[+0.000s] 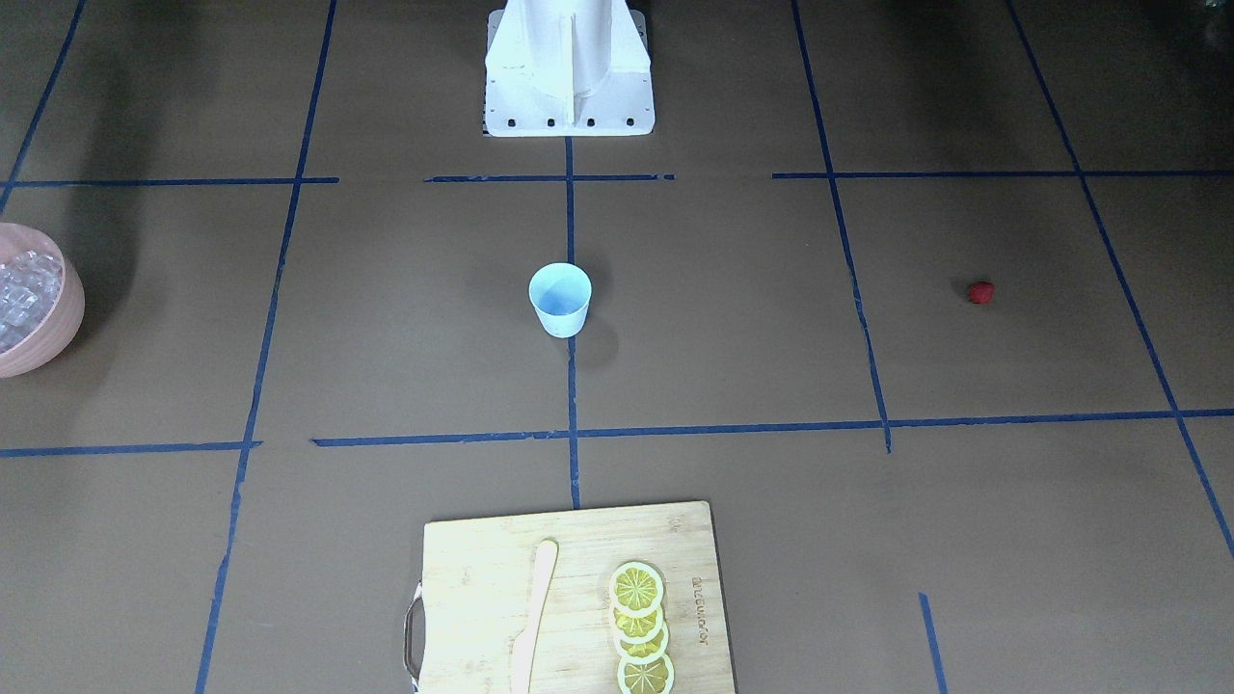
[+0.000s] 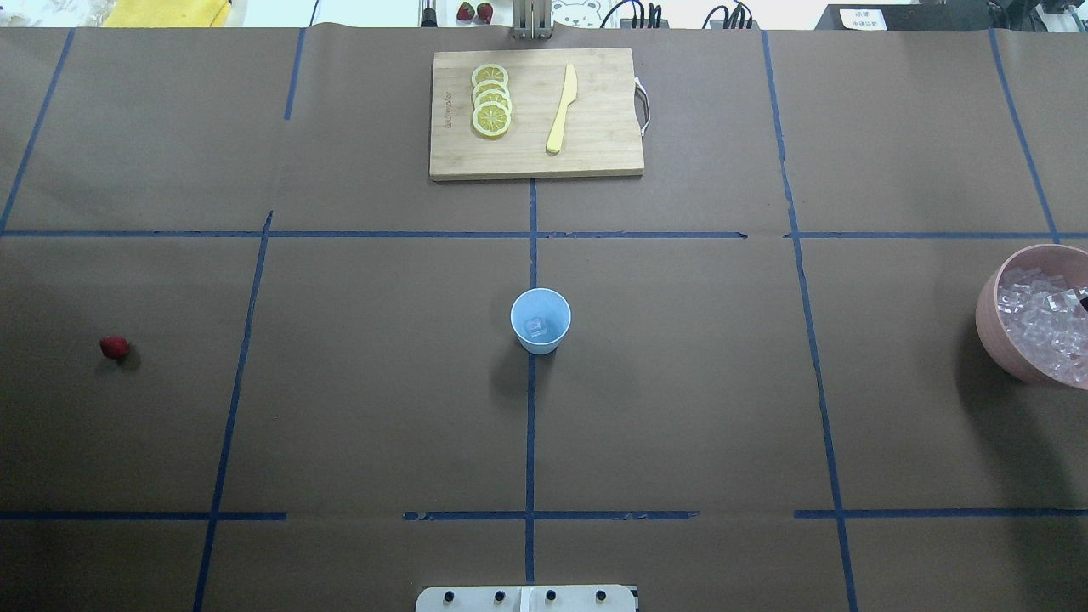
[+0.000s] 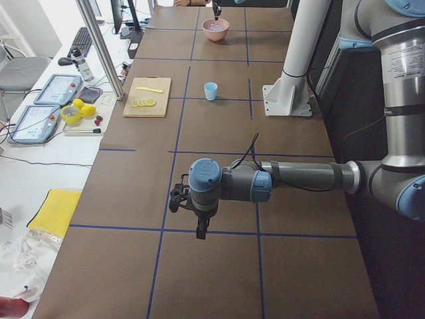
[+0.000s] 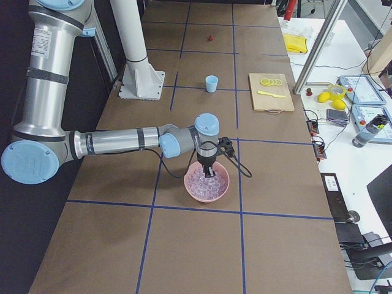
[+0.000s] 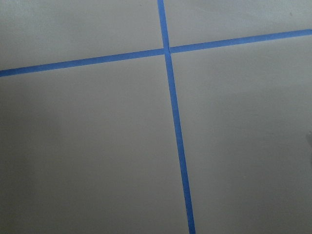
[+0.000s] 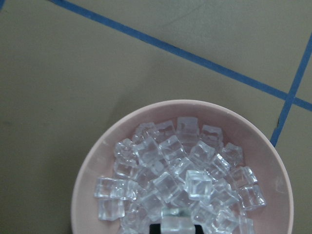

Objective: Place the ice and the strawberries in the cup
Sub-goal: 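Lower the right gripper into the bowl and grasp another ice cube, then carry the ice cube with the right gripper over the cup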

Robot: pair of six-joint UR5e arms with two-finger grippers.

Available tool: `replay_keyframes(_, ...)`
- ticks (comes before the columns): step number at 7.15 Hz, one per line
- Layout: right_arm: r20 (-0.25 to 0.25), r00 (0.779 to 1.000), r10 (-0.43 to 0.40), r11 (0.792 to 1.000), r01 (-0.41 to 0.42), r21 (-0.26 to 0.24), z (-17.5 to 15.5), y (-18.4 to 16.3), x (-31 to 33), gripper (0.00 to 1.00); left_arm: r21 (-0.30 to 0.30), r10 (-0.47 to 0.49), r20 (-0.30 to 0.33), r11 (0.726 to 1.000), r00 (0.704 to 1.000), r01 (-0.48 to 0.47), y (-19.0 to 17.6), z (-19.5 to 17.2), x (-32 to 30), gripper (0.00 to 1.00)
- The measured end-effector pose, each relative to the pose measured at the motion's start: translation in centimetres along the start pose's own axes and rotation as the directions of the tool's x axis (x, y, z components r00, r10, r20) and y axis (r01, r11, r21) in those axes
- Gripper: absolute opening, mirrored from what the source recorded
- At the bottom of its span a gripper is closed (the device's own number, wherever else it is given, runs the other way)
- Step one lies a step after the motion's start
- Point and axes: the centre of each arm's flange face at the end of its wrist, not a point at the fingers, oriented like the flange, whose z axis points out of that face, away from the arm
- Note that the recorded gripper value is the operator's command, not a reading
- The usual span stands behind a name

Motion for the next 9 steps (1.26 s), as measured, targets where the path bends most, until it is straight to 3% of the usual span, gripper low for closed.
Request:
replay_keyframes(2, 0.043, 0.995, 0.09, 0.995, -0.092, 0.035, -3.0, -1.4, -4.1, 0.0, 0.0, 0.0, 0.0, 1.0, 1.0, 0.0, 0.0, 0.0, 0.0, 1.0)
replay_keyframes(4, 0.122, 0.967, 0.225, 0.972, -0.231, 0.039, -4.1, -5.0, -11.0, 0.0, 0.0, 0.0, 0.0, 1.0, 1.0, 0.0, 0.0, 0.0, 0.0, 1.0)
replay_keyframes(7, 0.19, 0.917, 0.351, 0.932, -0.363, 0.027, -2.8, -10.6, -24.6, 0.0, -0.001, 0.0, -0.001, 1.0, 1.0, 0.0, 0.0, 0.0, 0.0, 1.0)
replay_keyframes(9, 0.199, 0.893, 0.404, 0.91, -0.415, 0.018, -1.4, -14.5, -36.6, 0.0, -0.003, 0.001, -0.003, 1.0, 1.0, -0.001, 0.0, 0.1, 0.1, 1.0)
